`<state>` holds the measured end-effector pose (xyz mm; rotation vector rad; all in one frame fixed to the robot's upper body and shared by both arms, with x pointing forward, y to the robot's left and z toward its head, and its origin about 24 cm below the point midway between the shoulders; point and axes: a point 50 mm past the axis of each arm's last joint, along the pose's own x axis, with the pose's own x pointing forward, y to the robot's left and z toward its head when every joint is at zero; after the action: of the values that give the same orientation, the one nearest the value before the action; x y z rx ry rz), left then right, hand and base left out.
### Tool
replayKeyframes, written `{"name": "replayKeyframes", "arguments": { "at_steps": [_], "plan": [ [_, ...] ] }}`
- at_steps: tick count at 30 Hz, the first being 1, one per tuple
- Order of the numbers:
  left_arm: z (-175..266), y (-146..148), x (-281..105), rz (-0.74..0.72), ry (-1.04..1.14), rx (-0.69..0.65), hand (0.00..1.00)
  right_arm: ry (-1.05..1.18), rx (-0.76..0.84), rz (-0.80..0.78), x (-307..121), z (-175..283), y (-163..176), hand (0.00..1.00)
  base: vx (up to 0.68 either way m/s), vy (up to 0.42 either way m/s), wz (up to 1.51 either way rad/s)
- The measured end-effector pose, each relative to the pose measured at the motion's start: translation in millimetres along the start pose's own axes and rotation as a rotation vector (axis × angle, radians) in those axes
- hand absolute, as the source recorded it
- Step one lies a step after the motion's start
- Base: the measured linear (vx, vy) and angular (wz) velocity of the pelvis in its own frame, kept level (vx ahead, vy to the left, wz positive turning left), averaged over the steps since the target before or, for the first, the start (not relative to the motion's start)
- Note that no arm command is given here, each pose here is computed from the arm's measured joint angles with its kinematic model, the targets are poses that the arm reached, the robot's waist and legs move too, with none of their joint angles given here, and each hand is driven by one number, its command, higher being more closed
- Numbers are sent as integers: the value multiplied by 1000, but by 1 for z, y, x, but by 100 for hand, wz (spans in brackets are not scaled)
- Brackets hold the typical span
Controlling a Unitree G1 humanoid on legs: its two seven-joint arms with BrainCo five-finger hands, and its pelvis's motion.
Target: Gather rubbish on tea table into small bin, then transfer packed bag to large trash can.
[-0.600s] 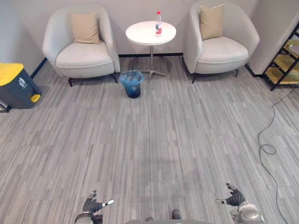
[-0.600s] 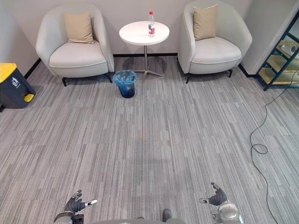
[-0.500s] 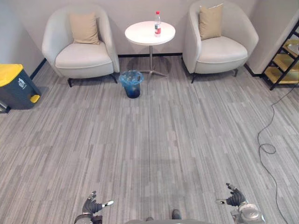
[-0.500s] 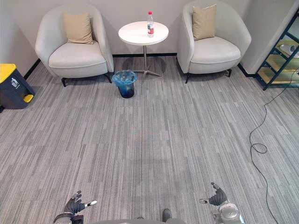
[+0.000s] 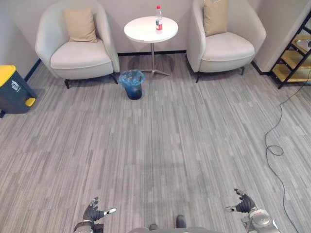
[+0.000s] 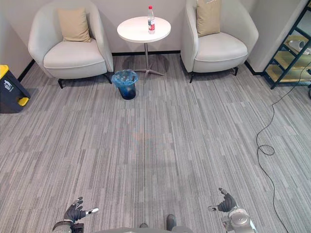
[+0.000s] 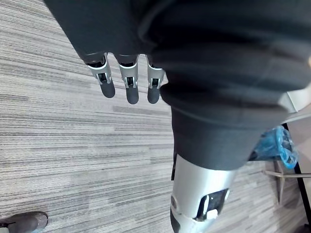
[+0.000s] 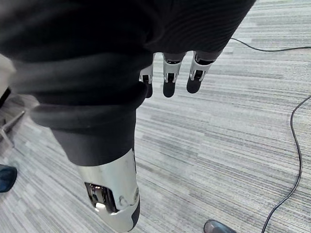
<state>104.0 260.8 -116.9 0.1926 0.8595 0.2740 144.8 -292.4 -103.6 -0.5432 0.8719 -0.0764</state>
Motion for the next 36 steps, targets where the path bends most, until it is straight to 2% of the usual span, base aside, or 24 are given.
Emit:
{"name": "replayKeyframes", "arguments": {
  "at_steps": [3,8,15,20,23,27,31,36],
  "plan": [
    [4,1,0,5,-14,-7,0,-6,26,-28,2,5,-2,0,34,22,-21],
    [12,7,-2,64,-51,-100,0,16,145,-85,4,4,-8,0,10,29,-25],
    [7,7,-3,99,-32,-135,0,43,209,-61,1,-4,5,0,187,-5,10],
    [23,3,3,86,-77,-145,0,41,269,-111,0,-4,-7,0,608,-209,62],
    [33,1,7,79,-104,-155,0,-36,286,-119,5,19,-11,0,667,-253,9],
    [34,1,6,79,-110,-155,0,-88,306,-104,8,37,0,0,688,-185,-36],
    [37,-5,2,66,-134,-166,0,-165,342,-80,10,62,9,0,597,-20,-40],
    [25,-8,-6,67,-110,-188,0,-158,331,-91,9,59,3,0,735,209,-61]
  ]
}}
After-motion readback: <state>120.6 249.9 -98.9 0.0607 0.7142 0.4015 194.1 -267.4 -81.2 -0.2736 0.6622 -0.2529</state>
